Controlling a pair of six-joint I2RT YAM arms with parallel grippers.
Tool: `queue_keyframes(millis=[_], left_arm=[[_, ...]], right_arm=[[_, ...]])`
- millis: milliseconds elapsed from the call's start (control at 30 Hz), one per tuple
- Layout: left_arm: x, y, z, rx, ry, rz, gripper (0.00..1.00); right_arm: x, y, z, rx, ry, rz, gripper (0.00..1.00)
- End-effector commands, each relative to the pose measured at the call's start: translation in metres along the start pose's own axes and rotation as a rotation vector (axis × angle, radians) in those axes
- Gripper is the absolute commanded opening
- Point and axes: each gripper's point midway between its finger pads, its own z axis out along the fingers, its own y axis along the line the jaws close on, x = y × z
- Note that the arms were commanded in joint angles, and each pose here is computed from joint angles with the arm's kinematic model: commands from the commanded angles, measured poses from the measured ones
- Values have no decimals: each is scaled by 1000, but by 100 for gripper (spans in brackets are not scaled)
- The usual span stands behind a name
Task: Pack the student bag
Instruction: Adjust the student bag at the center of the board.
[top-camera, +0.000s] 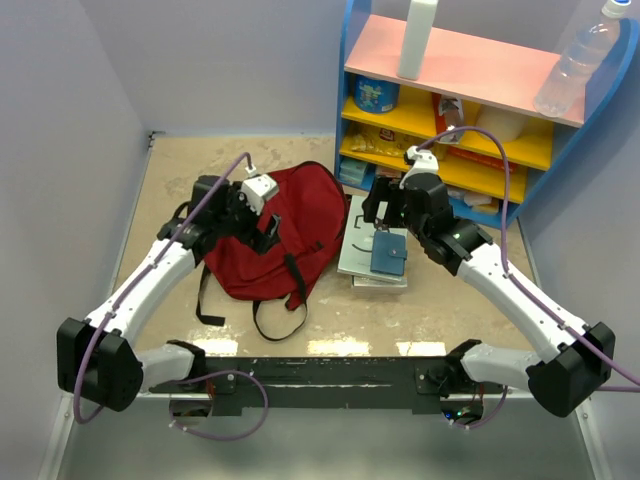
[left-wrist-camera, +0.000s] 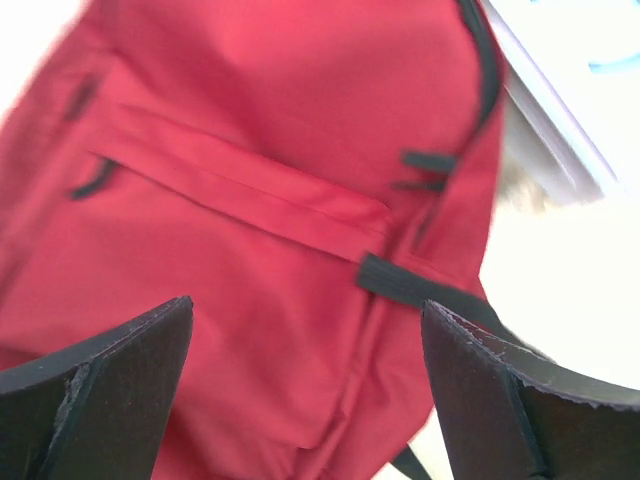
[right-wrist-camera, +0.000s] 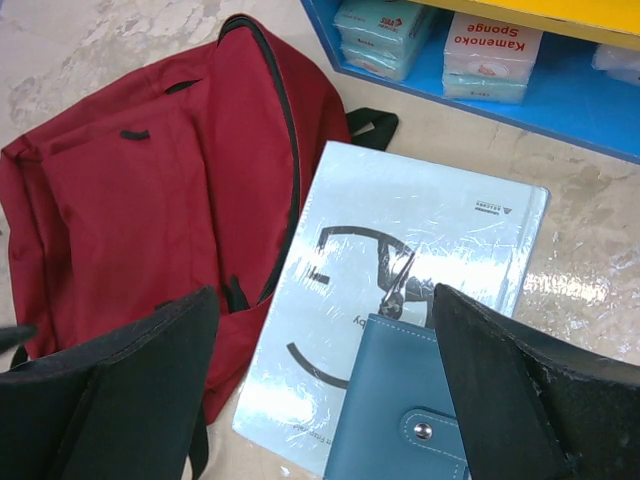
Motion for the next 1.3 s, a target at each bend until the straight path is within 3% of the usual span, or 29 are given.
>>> queue_keyframes(millis=[0,333,800,1067,1100,1133,1167,1200,1267], left_arm=[[18,-8,10,9,42,129,100],[76,-34,40,76,104,244,100],[107,-52,76,110,123,248,100],[99,-53,93,108,85,214,100],[99,-56,94,125,81,219,95],[101,-58,96,142,84,245,83],[100,-61,100,160,91,264,65],[108,-62,100,174,119,282,30],[115,-60,100,165,138,309,9]], right_arm=[[-10,7,-1,-8,-16,-7,91],[-9,34,-14,-63,-57,-35,86],[-38,27,-81,-114,-166,-5,84],[-43,30,-97,-159,-174,5,82],[-42,30,-98,-162,-175,5,82],[-43,30,-99,-164,-177,6,82],[-43,30,-99,-165,-176,6,82],[-42,30,-100,-167,-176,6,82],[-41,30,-99,-166,-173,3,82]])
